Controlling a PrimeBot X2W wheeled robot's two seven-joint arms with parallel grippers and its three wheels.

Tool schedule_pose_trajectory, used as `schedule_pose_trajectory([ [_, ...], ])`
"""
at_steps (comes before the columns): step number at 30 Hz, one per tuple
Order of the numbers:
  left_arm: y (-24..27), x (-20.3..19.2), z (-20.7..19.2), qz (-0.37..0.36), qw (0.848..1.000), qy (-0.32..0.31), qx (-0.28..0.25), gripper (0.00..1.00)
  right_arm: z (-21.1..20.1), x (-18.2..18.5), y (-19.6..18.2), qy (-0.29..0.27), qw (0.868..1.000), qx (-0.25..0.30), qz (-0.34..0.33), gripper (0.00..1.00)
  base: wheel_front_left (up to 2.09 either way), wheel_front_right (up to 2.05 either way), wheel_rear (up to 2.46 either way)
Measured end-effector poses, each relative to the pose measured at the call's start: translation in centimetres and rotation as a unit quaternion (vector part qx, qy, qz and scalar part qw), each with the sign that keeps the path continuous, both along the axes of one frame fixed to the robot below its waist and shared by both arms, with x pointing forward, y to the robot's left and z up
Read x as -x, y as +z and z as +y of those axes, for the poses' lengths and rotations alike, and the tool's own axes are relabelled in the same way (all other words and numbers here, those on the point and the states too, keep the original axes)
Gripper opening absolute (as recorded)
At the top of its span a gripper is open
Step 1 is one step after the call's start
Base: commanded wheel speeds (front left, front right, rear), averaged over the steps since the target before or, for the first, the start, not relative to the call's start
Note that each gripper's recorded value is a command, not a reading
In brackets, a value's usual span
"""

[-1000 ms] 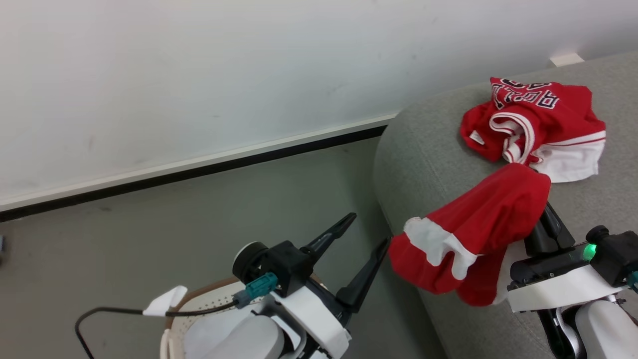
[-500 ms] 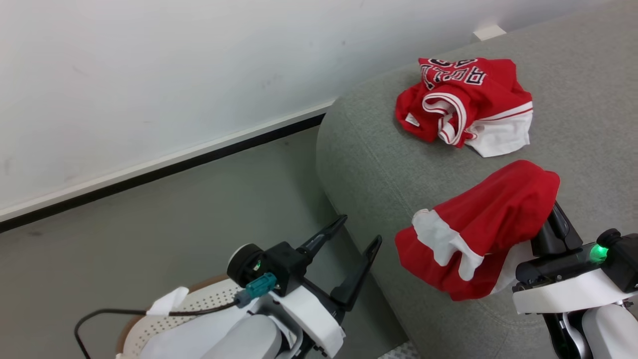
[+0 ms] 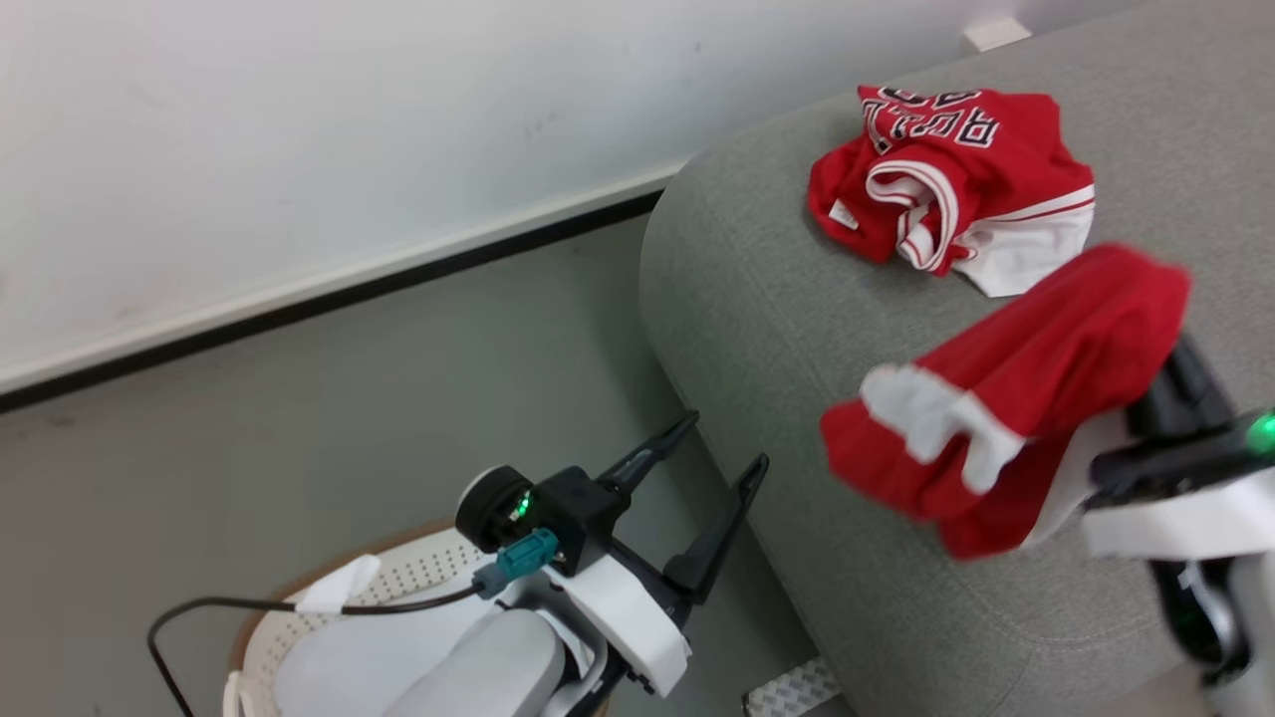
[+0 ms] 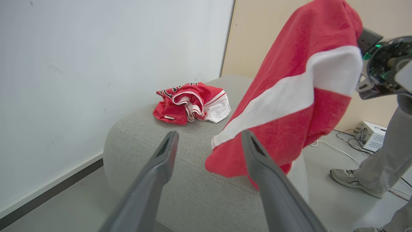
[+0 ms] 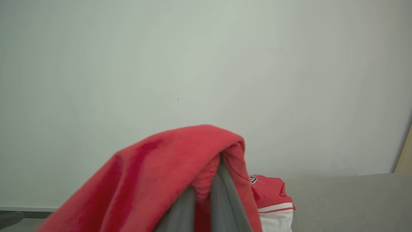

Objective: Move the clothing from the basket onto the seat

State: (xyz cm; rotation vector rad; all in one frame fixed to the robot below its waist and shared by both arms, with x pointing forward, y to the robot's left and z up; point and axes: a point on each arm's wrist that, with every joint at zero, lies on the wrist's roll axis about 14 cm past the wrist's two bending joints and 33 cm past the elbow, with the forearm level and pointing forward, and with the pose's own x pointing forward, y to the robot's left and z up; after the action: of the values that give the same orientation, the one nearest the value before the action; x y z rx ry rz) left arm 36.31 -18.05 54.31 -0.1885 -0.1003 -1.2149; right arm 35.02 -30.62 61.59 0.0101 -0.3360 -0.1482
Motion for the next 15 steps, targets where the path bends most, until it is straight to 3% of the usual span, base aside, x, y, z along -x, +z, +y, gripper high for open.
schedule_pose_trajectory([
  [8,-2.2,-3.0,1.1,0.016,1.0,0.015,-0.009,1.0,-4.5,-3.9,4.9,-0.025,0.997,0.074,-0.024,0.0,0.0,0.0,0.0],
  [15,-5.2,-5.8,2.1,0.043,0.999,0.028,-0.019,1.0,-10.3,-7.8,5.1,-0.08,0.992,0.097,0.01,0.0,0.0,0.0,0.0],
])
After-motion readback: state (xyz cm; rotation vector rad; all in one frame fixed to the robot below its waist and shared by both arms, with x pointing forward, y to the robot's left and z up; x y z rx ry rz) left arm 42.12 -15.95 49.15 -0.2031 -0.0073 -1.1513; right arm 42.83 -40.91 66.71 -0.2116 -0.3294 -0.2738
